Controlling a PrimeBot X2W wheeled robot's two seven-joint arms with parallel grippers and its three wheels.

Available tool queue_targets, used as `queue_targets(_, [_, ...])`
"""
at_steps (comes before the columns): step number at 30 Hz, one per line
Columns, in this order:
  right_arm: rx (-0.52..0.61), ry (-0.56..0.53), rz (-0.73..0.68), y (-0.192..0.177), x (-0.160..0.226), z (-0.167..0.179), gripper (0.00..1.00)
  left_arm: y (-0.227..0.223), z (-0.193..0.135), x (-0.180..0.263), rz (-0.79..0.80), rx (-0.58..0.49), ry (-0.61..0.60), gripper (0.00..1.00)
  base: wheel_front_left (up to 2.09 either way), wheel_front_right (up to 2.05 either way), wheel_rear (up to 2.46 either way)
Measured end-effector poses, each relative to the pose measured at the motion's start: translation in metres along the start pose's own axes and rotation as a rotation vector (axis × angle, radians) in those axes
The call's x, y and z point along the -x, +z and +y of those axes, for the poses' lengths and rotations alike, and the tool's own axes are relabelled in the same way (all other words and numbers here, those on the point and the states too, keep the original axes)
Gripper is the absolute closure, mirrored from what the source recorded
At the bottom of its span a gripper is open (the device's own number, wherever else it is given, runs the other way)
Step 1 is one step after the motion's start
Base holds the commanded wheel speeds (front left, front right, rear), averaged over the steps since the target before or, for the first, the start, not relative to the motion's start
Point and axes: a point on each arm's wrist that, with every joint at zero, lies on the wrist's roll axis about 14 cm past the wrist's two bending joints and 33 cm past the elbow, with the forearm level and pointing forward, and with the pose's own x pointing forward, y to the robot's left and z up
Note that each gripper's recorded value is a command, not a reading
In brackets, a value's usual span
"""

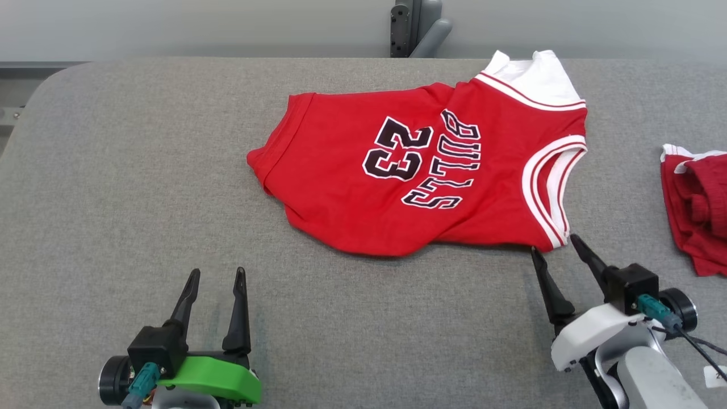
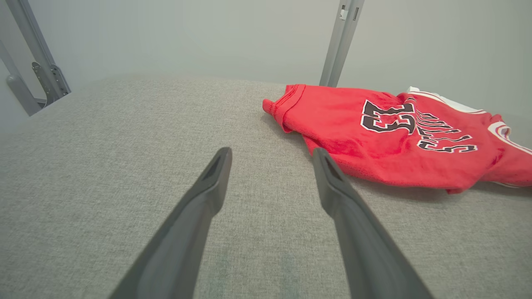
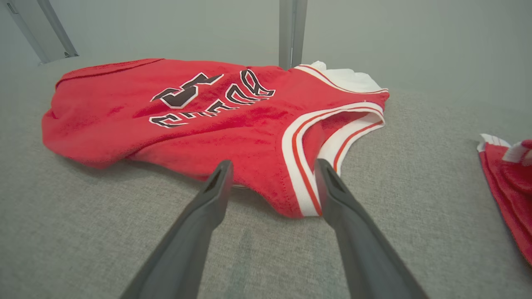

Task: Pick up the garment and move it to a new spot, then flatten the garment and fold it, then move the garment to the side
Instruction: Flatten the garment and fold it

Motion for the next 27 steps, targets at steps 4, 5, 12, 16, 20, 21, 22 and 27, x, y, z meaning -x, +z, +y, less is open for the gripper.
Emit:
queue_targets(4, [-0.021,-0.022,0.069,-0.024,0.014,0.001,0.00,0.002,-0.004,0.000,-0.005,0.001,-0.013,0.00,0.00,0.00,0.00])
queue_targets(5, [-0.028,-0.027,0.086,-0.030,0.016,0.002,0.00,0.001,-0.004,0.001,-0.004,0.001,-0.011,0.00,0.00,0.00,0.00])
queue_targets(12, [-0.067,-0.050,0.150,-0.052,0.010,0.003,0.00,-0.002,0.006,0.005,0.008,0.000,0.016,0.00,0.00,0.00,0.00])
queue_targets(16, [-0.074,-0.084,0.160,-0.056,0.003,-0.005,0.00,-0.005,0.012,0.007,0.016,-0.003,0.036,0.00,0.00,0.00,0.00])
queue_targets(20, [-0.074,-0.100,0.158,-0.056,-0.008,-0.009,0.00,-0.008,0.016,0.007,0.027,-0.007,0.050,0.00,0.00,0.00,0.00])
queue_targets(21, [-0.079,-0.103,0.153,-0.055,-0.011,-0.009,0.00,-0.009,0.017,0.007,0.030,-0.007,0.053,0.00,0.00,0.00,0.00])
queue_targets(22, [-0.085,-0.106,0.150,-0.054,-0.015,-0.009,0.00,-0.009,0.018,0.007,0.032,-0.007,0.055,0.00,0.00,0.00,0.00])
queue_targets(27, [-0.099,-0.093,0.138,-0.052,-0.025,-0.001,1.00,-0.011,0.019,0.005,0.037,-0.011,0.052,0.00,0.00,0.00,0.00])
